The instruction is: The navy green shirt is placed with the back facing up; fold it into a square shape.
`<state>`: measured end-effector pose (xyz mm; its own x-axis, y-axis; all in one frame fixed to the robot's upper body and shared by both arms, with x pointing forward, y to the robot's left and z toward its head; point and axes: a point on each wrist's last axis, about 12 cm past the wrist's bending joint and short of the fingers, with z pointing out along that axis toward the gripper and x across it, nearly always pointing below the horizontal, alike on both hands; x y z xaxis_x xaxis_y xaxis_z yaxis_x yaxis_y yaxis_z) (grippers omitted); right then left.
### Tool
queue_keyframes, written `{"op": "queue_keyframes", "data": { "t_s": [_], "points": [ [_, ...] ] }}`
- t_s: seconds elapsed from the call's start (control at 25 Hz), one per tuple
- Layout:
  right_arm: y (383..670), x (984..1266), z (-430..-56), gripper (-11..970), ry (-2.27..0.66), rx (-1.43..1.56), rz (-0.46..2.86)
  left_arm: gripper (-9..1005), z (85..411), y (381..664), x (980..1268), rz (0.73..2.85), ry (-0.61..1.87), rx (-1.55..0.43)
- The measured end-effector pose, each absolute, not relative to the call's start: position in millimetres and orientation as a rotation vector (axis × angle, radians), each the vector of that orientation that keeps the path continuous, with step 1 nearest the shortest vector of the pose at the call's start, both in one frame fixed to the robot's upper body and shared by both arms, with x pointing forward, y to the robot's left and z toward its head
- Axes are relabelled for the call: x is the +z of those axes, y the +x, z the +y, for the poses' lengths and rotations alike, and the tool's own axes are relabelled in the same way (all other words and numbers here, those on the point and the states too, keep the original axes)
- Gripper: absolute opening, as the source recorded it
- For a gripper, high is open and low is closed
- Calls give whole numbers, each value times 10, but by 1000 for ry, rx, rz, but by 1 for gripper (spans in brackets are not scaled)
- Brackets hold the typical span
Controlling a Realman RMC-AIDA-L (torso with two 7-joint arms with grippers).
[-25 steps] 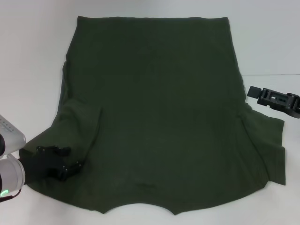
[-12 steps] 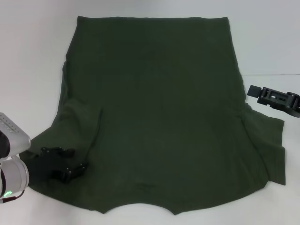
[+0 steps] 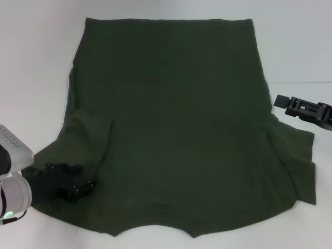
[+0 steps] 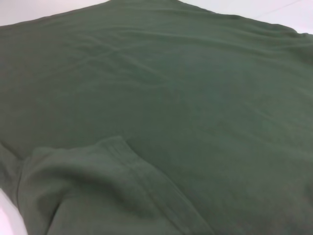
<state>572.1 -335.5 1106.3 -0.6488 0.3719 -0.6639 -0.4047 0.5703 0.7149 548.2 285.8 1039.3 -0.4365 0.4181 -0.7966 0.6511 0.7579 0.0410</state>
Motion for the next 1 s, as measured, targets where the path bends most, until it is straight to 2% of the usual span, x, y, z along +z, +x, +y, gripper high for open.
{"op": "queue_keyframes", "data": {
  "t_s": [0.32,0.64,0.84,1.0],
  "points": [
    [5721,11067,-3355,900,-26,1165,1955,491,2881,5488,10411,2107,805,-327],
    [5725,11076,-3349,899,-28,1169,1950,287,2889,5494,10420,2113,794,-323],
    [5725,11077,-3348,899,-30,1170,1950,69,2897,5497,10432,2110,796,-319],
    [5723,11072,-3353,899,-26,1167,1951,43,2882,5502,10441,2107,803,-329]
  ]
}}
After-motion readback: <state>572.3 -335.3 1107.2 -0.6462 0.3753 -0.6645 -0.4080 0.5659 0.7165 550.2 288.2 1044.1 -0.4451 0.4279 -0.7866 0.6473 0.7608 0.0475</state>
